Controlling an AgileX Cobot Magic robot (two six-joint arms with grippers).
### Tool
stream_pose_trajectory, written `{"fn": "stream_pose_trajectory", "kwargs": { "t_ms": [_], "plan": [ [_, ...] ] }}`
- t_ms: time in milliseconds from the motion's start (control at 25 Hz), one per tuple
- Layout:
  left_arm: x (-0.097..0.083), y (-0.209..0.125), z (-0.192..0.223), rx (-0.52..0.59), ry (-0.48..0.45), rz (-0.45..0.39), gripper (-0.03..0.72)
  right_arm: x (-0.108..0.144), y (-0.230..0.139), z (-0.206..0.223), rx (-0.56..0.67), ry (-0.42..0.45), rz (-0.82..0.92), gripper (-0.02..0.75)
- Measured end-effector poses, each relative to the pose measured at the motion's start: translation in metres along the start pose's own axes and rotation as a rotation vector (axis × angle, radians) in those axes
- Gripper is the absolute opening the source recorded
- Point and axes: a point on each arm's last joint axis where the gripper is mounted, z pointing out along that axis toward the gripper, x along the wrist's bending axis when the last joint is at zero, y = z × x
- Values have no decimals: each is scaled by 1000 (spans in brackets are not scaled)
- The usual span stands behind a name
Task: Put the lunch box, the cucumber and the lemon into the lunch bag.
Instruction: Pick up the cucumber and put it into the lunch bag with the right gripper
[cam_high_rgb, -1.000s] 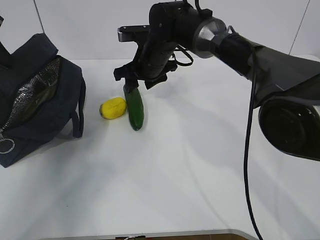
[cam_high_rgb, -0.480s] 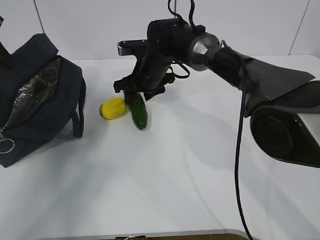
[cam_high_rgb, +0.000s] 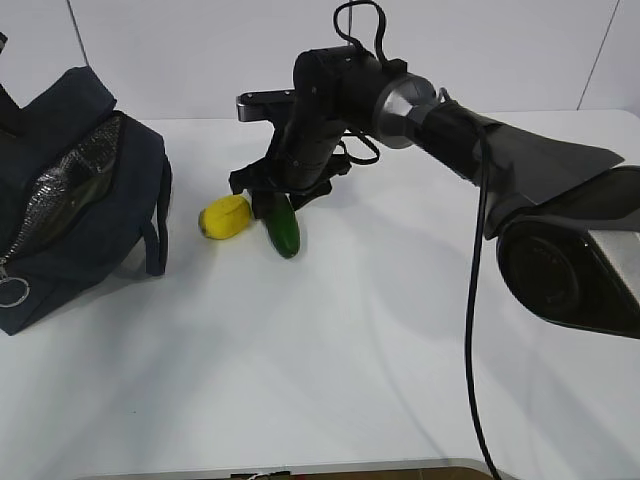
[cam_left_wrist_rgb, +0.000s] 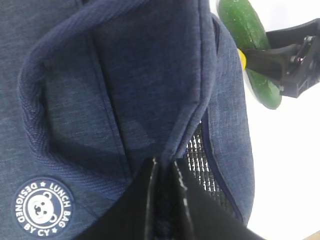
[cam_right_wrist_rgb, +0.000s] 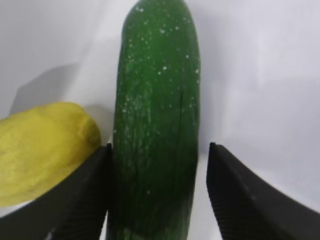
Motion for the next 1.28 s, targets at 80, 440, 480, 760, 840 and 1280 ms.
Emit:
{"fn": "stream_pose_trajectory", "kwargs": {
  "t_ms": [80,440,480,760,840,1280],
  "plan": [
    [0,0,0,0,0,0,11,0,0,0,3,0,0,474],
    [0,0,0,0,0,0,11,-1,-4,1,40,-7,-3,373],
    [0,0,0,-4,2,0,11,-1,-4,1,44,-7,-3,358],
    [2,0,0,-4,25,11,11,2,-5,-11,110,9,0,346],
    [3,1,0,-5,33,14,11,5,0,-21,91,32,3,345],
    [4,1,0,-7,49,21,11,37,35,-91,-143,310,39,344]
  ]
}}
